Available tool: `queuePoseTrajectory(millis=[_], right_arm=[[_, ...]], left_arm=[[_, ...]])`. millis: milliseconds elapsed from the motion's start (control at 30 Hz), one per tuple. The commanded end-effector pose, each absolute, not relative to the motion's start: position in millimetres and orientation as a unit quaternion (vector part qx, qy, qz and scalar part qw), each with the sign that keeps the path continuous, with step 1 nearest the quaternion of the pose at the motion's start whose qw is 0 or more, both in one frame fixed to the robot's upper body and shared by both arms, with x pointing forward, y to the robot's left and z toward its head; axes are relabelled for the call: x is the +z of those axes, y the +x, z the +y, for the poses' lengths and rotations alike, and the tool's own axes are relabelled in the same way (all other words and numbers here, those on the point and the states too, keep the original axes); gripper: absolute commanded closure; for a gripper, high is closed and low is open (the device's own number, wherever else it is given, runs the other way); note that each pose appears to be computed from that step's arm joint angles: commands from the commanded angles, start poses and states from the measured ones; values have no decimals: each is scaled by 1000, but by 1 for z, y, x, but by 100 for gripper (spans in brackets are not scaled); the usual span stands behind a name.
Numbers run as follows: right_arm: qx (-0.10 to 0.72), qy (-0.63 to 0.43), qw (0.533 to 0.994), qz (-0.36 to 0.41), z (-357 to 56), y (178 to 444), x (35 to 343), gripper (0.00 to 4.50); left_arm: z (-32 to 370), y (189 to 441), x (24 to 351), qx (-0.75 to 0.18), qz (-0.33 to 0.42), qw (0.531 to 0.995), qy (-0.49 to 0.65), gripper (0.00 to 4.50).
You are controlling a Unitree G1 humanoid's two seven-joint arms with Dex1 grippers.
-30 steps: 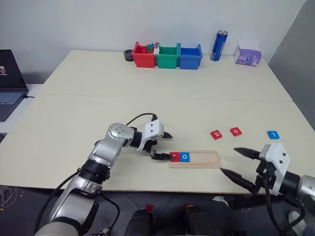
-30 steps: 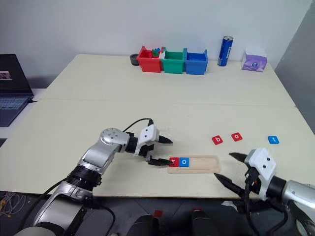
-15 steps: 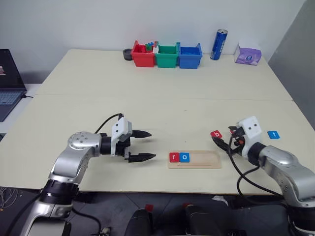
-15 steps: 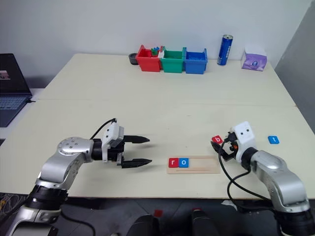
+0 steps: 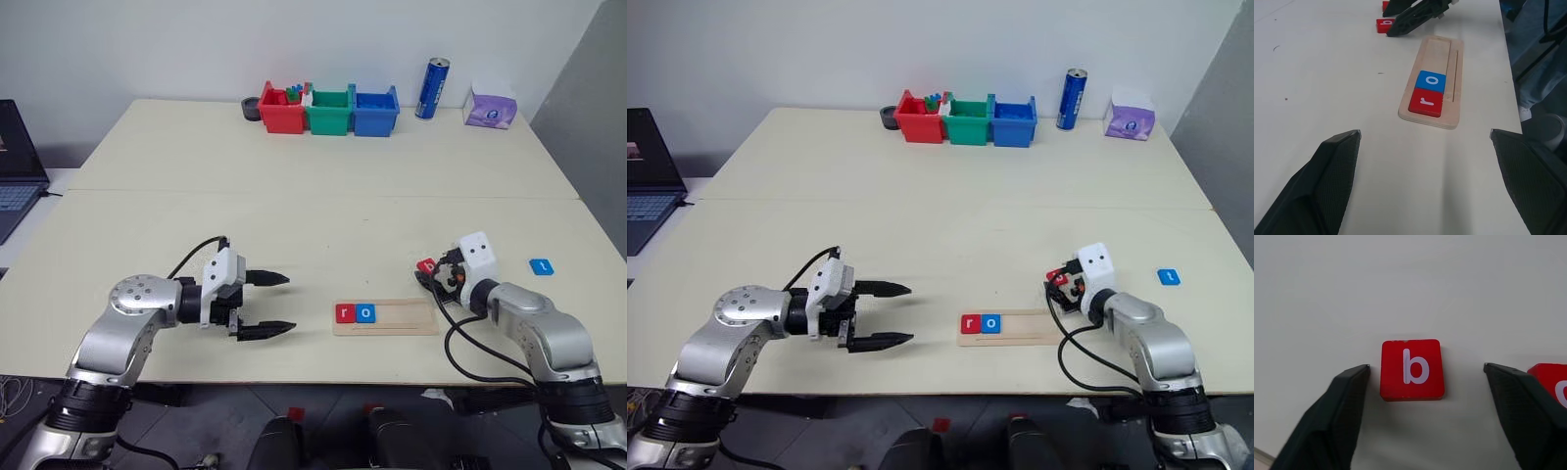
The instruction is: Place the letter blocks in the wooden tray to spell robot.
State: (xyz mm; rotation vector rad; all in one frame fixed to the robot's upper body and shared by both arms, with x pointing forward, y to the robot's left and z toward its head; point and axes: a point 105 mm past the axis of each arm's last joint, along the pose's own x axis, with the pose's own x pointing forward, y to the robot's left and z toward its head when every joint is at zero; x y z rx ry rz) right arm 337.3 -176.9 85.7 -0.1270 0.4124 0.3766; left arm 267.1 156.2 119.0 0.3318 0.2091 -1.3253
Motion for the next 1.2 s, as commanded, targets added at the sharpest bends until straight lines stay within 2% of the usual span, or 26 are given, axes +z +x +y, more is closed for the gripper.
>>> queuePoseTrajectory(millis=[33, 133, 300, 433, 600, 833, 967, 1133, 1200], right_arm=[[186, -54, 959, 206, -172, 338, 85, 201], [174, -56, 961, 208, -174, 339, 83, 304], [145, -82, 971, 169, -191, 330, 109, 304], [131, -89, 976, 149, -198, 298, 128, 304], [64, -67, 982, 167, -200, 255, 109, 304], [-19, -14, 983, 184, -202, 250, 85, 304], [-38, 0, 984, 176, -205, 253, 85, 169], [-38, -11, 990, 136, -214, 259, 110, 2], [-11, -28, 992, 125, -219, 261, 122, 2]], left_arm=[[153, 264, 124, -621, 83, 760, 173, 0], [150, 264, 123, -625, 82, 756, 178, 0], [144, 262, 124, -637, 80, 743, 186, 0], [137, 257, 131, -654, 71, 732, 179, 0], [127, 256, 141, -668, 49, 721, 174, 0], [120, 260, 142, -680, 52, 709, 178, 0], [118, 262, 143, -680, 52, 708, 181, 0], [118, 262, 140, -675, 55, 712, 185, 0], [117, 262, 141, -673, 54, 715, 185, 0]])
